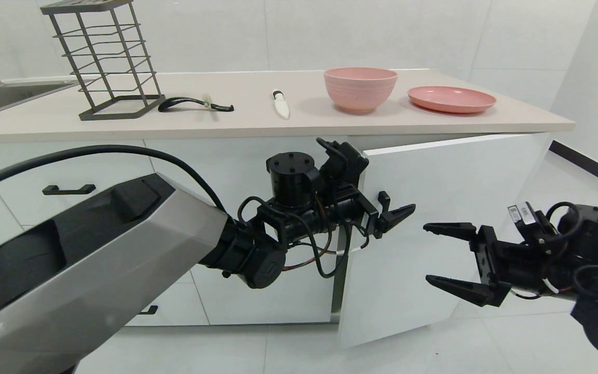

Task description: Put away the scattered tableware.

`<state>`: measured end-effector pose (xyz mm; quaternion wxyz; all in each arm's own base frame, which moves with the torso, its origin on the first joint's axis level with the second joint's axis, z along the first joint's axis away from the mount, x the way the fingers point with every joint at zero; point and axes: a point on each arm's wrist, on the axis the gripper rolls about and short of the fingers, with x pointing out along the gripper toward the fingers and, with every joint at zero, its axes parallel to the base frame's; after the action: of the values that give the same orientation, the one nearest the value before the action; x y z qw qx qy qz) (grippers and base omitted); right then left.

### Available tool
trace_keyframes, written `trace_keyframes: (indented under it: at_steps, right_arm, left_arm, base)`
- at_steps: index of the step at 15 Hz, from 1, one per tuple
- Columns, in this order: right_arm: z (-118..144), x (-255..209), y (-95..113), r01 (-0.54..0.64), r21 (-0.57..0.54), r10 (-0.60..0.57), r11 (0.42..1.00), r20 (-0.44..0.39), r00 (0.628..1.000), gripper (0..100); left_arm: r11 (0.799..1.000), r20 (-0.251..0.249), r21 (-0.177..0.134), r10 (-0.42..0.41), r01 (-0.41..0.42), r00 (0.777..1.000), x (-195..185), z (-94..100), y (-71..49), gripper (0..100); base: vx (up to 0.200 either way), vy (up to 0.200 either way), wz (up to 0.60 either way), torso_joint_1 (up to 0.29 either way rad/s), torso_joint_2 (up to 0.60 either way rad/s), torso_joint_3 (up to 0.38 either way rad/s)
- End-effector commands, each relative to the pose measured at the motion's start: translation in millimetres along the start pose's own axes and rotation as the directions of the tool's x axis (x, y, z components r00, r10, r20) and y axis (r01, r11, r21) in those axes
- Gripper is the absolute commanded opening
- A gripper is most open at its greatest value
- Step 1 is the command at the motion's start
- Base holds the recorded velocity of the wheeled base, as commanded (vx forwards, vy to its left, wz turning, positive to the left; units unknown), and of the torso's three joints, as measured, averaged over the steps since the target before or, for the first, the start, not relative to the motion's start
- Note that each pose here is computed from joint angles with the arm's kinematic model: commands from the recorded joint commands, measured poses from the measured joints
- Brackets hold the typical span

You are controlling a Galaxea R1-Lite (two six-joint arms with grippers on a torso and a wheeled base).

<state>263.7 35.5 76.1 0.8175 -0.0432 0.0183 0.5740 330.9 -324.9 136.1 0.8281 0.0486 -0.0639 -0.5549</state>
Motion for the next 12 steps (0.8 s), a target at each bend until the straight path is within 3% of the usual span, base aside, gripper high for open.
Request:
trace_keyframes:
  at_steps: [1, 3, 4, 6, 11, 12]
  right_arm:
    - [30, -27, 57, 0.077, -0.073, -0.077, 0.994, 0.001, 0.997, 100]
    - [42, -41, 86, 0.091, -0.123, -0.089, 0.988, 0.023, 0.996, 100]
    - [57, -50, 102, 0.109, -0.201, -0.098, 0.973, 0.066, 0.993, 100]
    - [73, -58, 115, 0.139, -0.295, -0.108, 0.945, 0.119, 0.987, 100]
    - [103, -81, 149, 0.247, -0.489, -0.144, 0.837, 0.238, 0.961, 100]
    - [109, -86, 159, 0.268, -0.533, -0.142, 0.803, 0.266, 0.953, 100]
  left_arm:
    - [1.000, -0.025, -0.010, 0.006, -0.006, 1.000, -2, -8.2, -2.4, 100]
    - [1.000, -0.038, -0.014, 0.026, -0.026, 0.999, -3, -12.2, -3.1, 100]
    - [1.000, -0.051, -0.015, 0.025, -0.026, 0.998, -4, -15.5, -6.7, 100]
    - [1.000, -0.051, -0.014, 0.010, -0.010, 0.999, -3, -17.3, -15.8, 100]
    - [0.999, -0.021, -0.008, -0.034, 0.034, 0.999, -10, -27.5, -44.5, 100]
    - [0.998, -0.012, -0.007, -0.057, 0.057, 0.998, -10, -28.8, -56.2, 100]
  base:
    - [0.000, 0.000, 0.00, 0.000, 0.00, 0.000]
    - [0.000, 0.000, 0.00, 0.000, 0.00, 0.000]
    - [0.000, 0.000, 0.00, 0.000, 0.00, 0.000]
    - [0.000, 0.000, 0.00, 0.000, 0.00, 0.000]
    - [0.000, 0.000, 0.00, 0.000, 0.00, 0.000]
    - [0.000, 0.000, 0.00, 0.000, 0.00, 0.000]
